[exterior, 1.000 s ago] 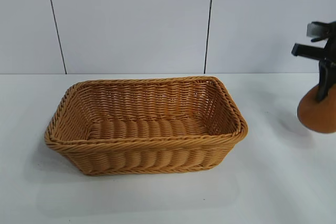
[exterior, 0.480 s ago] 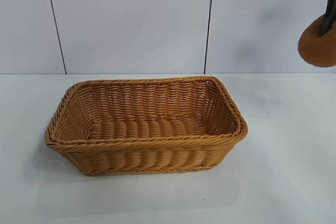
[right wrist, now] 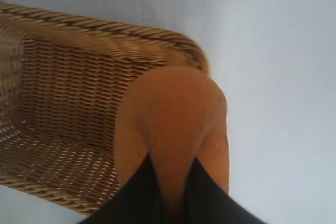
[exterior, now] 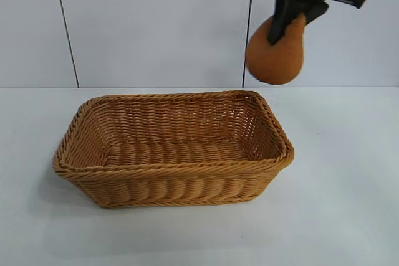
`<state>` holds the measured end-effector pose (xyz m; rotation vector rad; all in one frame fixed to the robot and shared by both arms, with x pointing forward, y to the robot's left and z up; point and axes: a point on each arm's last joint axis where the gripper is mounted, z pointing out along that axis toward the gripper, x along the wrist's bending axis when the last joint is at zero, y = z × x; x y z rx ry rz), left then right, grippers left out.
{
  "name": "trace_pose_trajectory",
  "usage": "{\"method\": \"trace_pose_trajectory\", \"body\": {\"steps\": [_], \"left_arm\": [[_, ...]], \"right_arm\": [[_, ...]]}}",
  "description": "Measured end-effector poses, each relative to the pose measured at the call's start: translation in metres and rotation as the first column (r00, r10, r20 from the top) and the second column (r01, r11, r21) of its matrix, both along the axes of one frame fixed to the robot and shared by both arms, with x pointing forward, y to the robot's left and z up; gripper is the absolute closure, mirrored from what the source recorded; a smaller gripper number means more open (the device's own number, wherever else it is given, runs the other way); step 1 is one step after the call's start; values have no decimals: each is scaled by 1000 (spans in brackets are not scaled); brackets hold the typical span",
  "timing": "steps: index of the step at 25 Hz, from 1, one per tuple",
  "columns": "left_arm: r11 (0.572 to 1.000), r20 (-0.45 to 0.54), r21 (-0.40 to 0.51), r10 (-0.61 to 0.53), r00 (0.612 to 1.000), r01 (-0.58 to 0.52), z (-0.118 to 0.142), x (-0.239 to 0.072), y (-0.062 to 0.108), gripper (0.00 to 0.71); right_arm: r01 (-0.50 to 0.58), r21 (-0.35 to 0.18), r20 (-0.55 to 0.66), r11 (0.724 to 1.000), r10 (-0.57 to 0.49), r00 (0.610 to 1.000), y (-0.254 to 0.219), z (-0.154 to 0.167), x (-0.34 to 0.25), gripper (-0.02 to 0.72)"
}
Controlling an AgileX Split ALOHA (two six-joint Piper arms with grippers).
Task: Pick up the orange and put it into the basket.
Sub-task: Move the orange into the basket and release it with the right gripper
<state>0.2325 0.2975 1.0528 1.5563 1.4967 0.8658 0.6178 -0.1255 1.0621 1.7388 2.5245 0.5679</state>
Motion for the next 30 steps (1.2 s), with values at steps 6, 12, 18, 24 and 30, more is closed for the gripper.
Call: {"method": "trace_pose_trajectory", "body": {"steps": [6, 12, 18, 24, 30], "left_arm": [[1000, 0, 0, 0, 1000, 0, 0, 0, 0, 38], [1000, 0, 1, 0, 1000, 0, 0, 0, 0, 38], [1000, 0, 1, 0, 1000, 0, 0, 0, 0, 38], [1000, 0, 1, 0, 1000, 0, 0, 0, 0, 38], [1000, 0, 1, 0, 1000, 0, 0, 0, 0, 38]], "right_arm": [[-109, -7, -28, 994, 109, 994, 53, -29, -12, 693], [-133, -20, -69, 991, 131, 989, 77, -74, -7, 693], [-113, -28, -114, 993, 109, 987, 85, -123, 4, 693], [-117, -26, -127, 993, 113, 985, 86, -127, 4, 311], [-151, -56, -176, 987, 139, 975, 84, -127, -2, 26]]}}
